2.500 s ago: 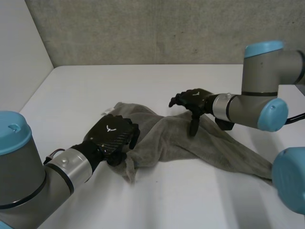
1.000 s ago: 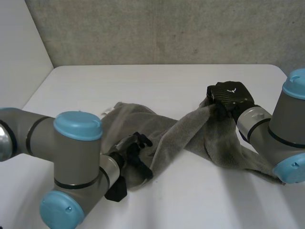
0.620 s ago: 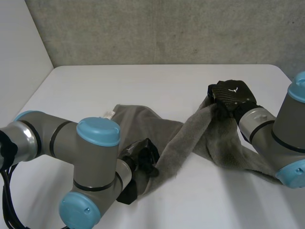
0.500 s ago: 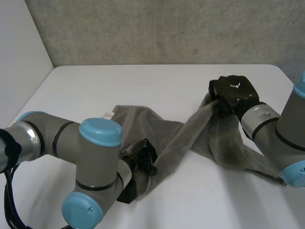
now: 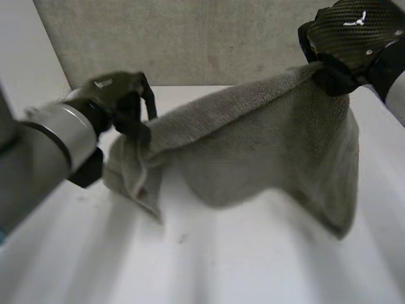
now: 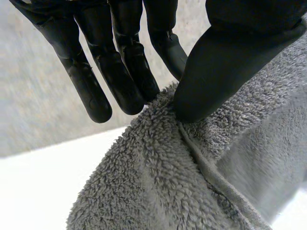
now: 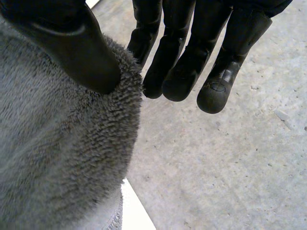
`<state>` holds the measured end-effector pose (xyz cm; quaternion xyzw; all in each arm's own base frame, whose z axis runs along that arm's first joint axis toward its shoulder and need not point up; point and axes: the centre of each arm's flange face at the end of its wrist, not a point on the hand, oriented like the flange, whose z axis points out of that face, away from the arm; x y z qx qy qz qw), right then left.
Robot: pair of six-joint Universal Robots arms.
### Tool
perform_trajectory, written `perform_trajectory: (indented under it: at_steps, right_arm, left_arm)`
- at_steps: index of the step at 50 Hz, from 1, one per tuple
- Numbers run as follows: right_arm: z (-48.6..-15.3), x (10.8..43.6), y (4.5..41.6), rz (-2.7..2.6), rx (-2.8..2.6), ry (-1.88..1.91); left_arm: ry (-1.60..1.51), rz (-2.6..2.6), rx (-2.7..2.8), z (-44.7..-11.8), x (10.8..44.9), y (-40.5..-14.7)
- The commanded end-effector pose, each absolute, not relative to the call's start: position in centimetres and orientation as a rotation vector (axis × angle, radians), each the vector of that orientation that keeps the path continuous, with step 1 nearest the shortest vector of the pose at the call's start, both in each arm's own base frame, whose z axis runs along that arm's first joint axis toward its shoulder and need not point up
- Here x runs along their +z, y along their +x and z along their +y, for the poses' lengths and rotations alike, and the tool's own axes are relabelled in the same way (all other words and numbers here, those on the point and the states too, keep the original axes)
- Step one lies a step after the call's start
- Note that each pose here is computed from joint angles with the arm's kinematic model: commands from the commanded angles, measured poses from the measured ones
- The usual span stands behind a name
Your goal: Fold the towel.
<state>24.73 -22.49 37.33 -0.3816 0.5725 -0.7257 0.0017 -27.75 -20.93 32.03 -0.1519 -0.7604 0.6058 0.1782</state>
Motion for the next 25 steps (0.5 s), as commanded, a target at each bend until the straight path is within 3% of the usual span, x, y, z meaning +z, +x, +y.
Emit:
perform_trajectory:
  at_steps: [1,8,13,18,22,25]
  right_arm:
    - [-20.7,37.6,24.5,1.923,-2.079,-1.349]
    - [-22.7,32.7,25.7,2.041,-1.812,-1.491]
    - [-24.6,27.7,27.6,2.089,-1.603,-1.555]
    - [-26.6,25.7,30.0,2.050,-1.613,-1.558]
    - [-29.1,25.8,31.4,1.982,-1.768,-1.498]
    - [-31.8,28.0,32.5,1.861,-2.017,-1.352]
  left_arm:
    - [-0.581,-2.265,1.731,-20.2,34.8,-25.9]
    - [-0.683,-2.446,1.597,-23.1,31.5,-25.1]
    - [-0.802,-2.529,1.441,-26.2,26.7,-26.5]
    - [-0.814,-2.535,1.450,-29.4,24.8,-27.6]
    - [-0.799,-2.449,1.588,-31.9,25.6,-28.7]
    - [-0.750,-2.273,1.829,-34.3,28.5,-29.8]
